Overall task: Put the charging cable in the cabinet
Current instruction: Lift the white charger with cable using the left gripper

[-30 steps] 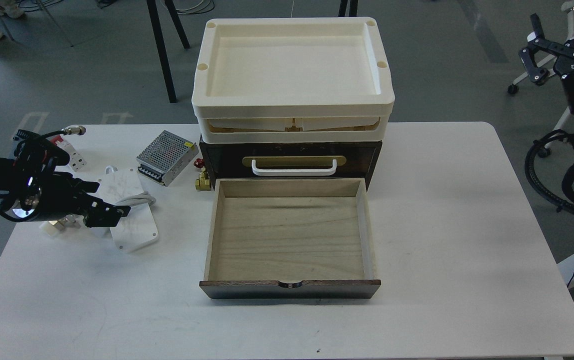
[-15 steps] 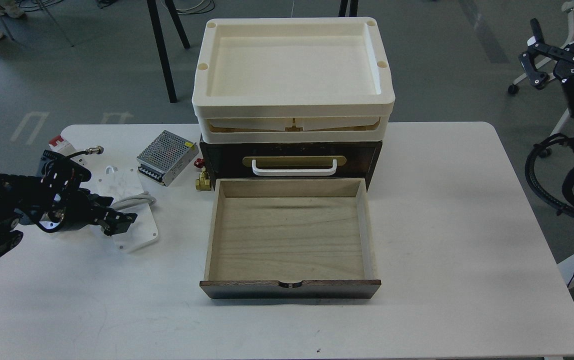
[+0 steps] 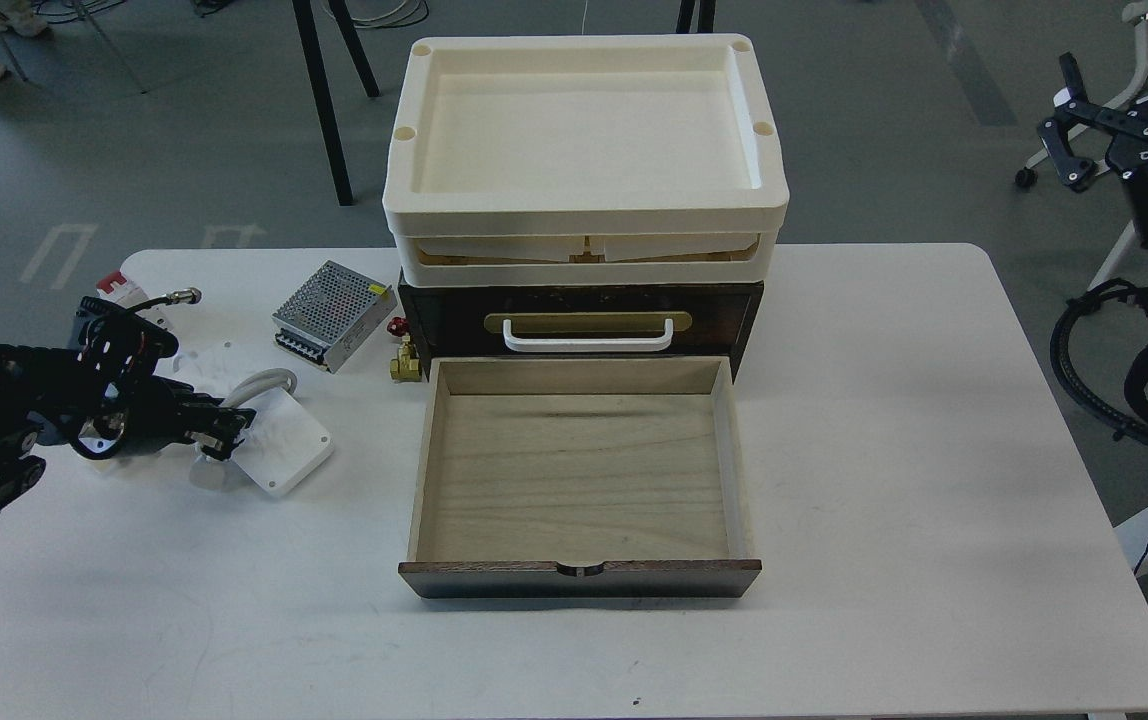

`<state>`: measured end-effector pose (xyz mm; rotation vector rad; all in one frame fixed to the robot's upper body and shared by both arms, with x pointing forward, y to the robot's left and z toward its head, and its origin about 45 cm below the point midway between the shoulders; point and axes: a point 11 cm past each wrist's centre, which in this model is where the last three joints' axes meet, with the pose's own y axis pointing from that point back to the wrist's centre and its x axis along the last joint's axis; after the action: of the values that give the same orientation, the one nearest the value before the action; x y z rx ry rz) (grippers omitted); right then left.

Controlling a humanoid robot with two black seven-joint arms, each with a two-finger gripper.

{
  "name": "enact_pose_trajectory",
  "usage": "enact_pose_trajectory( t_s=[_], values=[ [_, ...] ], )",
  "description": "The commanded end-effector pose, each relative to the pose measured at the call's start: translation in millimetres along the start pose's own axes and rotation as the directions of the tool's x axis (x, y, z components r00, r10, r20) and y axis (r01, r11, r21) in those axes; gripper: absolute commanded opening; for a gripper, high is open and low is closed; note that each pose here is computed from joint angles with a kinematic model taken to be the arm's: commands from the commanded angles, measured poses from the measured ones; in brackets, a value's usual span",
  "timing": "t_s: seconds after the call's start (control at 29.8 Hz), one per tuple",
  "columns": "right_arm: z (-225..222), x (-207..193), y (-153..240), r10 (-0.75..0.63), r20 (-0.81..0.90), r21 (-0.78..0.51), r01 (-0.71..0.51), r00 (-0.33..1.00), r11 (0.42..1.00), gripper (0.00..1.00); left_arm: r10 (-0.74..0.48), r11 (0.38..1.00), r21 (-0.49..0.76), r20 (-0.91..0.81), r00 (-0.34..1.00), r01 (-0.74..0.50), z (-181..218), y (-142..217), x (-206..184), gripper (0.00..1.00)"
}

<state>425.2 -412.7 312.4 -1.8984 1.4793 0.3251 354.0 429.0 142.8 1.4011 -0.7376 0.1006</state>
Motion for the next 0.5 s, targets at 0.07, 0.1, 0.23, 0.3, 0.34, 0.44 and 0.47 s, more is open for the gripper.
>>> enact_pose_trajectory(
  t_s=[0.07,0.1,0.23,0.3,0.34,0.44,0.47],
  values=[
    [1,3,3,0.007,-0.001,-0.004,-0.007,1.000,1.000,1.00,-0.003,0.986,-0.164,-0.143,0.990,-0.020,17,60,24,0.00],
    [0,3,3,0.008,-0.002,-0.003,-0.008,1.000,1.000,1.00,0.025,0.981,-0.184,-0.169,0.985,-0.056,19,74,30,0.00],
    [-7,6,4,0.015,-0.018,0.002,-0.015,1.000,1.000,1.00,0.147,0.908,-0.322,-0.353,0.924,-0.267,49,131,63,0.00],
    [-7,8,5,0.020,-0.020,0.002,-0.020,1.000,1.000,1.00,0.148,0.849,-0.401,-0.445,0.883,-0.344,70,144,75,0.00],
    [-7,8,5,0.020,-0.020,0.002,-0.020,1.000,1.000,1.00,0.131,0.816,-0.445,-0.480,0.867,-0.369,83,145,79,0.00],
    [-7,8,5,0.020,-0.020,0.002,-0.020,1.000,1.000,1.00,0.067,0.735,-0.558,-0.507,0.859,-0.386,122,133,88,0.00],
    [-7,8,5,0.020,-0.020,0.002,-0.020,1.000,1.000,1.00,0.044,0.706,-0.598,-0.498,0.866,-0.380,138,124,90,0.00]
  ],
)
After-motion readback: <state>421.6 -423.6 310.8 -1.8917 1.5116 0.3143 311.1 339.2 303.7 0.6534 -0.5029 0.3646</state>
